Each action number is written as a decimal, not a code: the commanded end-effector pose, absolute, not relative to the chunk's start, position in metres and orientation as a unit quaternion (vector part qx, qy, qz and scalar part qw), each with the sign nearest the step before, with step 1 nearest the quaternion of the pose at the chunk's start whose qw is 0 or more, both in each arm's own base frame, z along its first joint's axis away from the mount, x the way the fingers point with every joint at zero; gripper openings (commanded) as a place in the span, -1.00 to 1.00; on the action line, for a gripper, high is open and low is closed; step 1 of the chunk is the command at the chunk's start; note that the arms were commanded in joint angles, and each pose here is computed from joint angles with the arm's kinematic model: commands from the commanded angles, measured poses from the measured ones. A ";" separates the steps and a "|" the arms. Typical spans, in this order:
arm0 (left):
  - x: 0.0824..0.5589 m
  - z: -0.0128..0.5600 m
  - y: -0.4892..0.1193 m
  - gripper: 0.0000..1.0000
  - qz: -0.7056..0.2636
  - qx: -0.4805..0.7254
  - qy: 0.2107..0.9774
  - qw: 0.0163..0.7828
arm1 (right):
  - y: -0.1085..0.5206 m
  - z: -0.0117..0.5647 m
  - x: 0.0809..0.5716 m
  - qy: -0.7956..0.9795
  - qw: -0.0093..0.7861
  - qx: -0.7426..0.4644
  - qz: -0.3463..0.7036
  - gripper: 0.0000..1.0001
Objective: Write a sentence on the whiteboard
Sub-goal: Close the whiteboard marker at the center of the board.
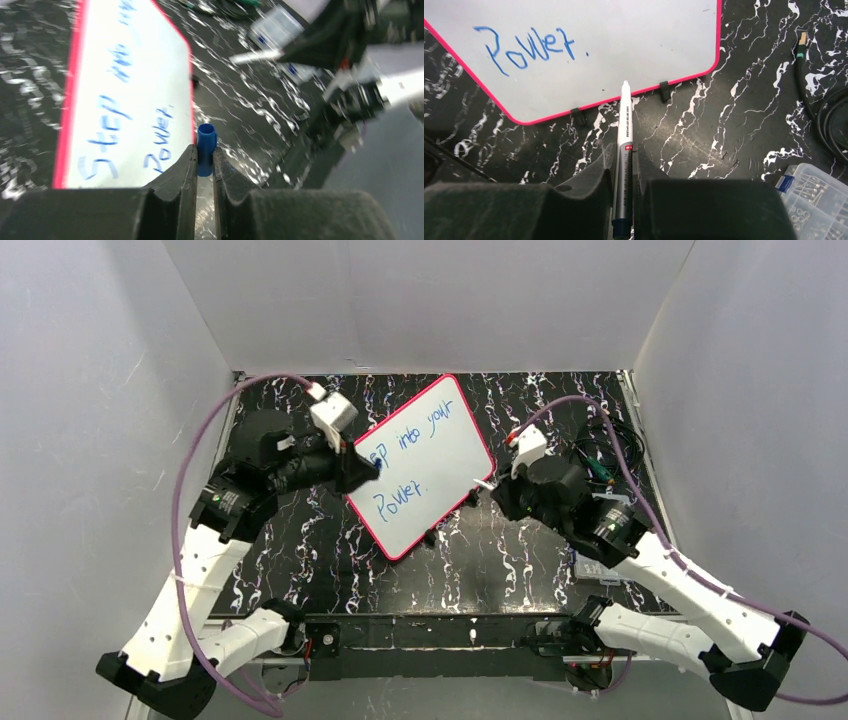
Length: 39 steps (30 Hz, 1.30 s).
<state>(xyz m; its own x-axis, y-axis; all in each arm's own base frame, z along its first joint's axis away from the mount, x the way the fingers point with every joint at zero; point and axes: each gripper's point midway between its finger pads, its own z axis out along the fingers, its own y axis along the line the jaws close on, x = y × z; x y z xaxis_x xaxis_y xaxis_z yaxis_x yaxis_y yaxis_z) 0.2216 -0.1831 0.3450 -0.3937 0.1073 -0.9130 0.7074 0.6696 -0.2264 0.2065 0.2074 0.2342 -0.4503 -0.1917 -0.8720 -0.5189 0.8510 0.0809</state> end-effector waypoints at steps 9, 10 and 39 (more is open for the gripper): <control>0.121 0.228 -0.244 -1.00 -0.396 0.462 0.736 0.298 | 0.257 0.312 0.147 0.754 0.385 -0.338 0.411 -0.97; 0.117 0.222 -0.243 -1.00 -0.397 0.465 0.736 0.291 | 0.258 0.311 0.143 0.756 0.373 -0.342 0.415 -0.97; 0.091 0.182 -0.252 -1.00 -0.433 0.475 0.723 0.254 | 0.285 0.254 0.099 0.762 0.151 -0.381 0.501 -0.97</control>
